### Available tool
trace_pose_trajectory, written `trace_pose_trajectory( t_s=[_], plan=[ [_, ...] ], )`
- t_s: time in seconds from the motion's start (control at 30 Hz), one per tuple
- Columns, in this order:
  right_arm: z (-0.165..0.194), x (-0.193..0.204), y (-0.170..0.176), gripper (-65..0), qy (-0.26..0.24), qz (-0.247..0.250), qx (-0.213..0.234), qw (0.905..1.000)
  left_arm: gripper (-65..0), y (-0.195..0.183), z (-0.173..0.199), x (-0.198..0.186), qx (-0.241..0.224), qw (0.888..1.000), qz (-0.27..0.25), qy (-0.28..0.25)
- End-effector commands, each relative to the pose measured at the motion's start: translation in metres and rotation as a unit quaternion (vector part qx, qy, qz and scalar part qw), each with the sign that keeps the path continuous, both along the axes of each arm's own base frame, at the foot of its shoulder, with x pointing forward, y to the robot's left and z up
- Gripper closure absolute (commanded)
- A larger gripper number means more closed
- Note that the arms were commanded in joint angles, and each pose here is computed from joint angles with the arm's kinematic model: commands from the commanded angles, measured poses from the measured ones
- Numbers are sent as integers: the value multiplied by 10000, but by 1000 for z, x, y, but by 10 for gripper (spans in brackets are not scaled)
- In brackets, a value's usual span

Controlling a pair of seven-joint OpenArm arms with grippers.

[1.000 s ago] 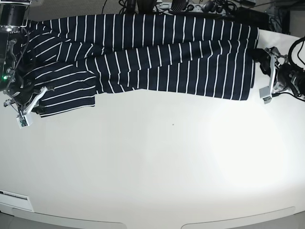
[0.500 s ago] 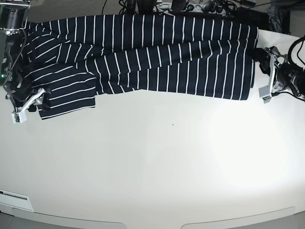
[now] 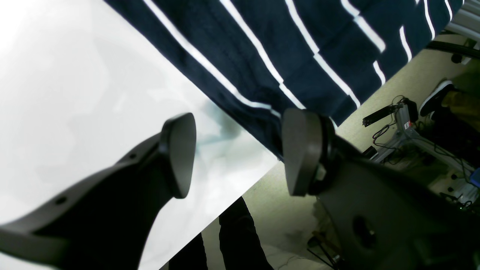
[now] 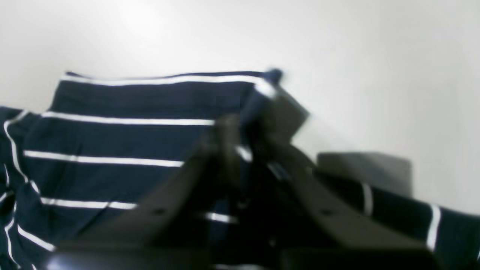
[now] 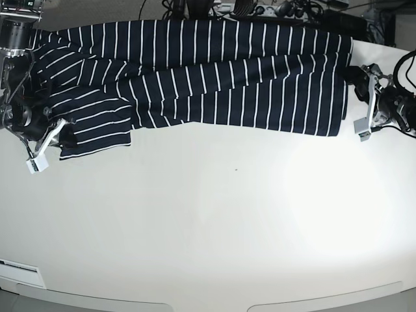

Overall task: Fold the T-shirt properly
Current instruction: 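Lower the hem onto the folded shirt and open both grippers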

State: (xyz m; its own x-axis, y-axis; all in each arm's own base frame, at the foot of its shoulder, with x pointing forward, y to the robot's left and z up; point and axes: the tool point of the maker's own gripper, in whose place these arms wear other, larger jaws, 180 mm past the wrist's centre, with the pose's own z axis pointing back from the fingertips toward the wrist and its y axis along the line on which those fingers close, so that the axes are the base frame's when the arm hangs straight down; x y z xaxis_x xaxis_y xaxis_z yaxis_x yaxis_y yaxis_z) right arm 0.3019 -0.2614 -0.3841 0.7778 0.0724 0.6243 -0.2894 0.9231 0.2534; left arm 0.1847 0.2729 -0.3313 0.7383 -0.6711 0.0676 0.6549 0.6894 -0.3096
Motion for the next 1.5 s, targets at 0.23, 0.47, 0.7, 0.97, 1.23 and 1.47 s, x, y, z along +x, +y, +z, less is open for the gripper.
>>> trace_pose_trajectory(
  t_s=[0.23,0.47,0.7,0.97,1.23,1.47],
  plan=[
    [51,7,29,0,-571,829,88,9949,-382,9,10,6,128,9999,28,-103],
    [82,-34,61,0,-589,1825,-195,9812,-382,9,10,6,124,9999,26,-106],
    [83,-84,62,0,-216,2545,-796,9635,-382,9,10,6,126,9999,26,-103],
    [70,-137,50,0,586,3115,-1222,9405,-382,9,10,6,123,9999,24,-110],
    [55,-168,35,0,1324,3269,-1485,9239,-382,9,10,6,123,9999,26,-108],
    [69,-135,50,0,420,3084,-1285,9416,-382,9,10,6,121,9999,28,-106]
  ],
)
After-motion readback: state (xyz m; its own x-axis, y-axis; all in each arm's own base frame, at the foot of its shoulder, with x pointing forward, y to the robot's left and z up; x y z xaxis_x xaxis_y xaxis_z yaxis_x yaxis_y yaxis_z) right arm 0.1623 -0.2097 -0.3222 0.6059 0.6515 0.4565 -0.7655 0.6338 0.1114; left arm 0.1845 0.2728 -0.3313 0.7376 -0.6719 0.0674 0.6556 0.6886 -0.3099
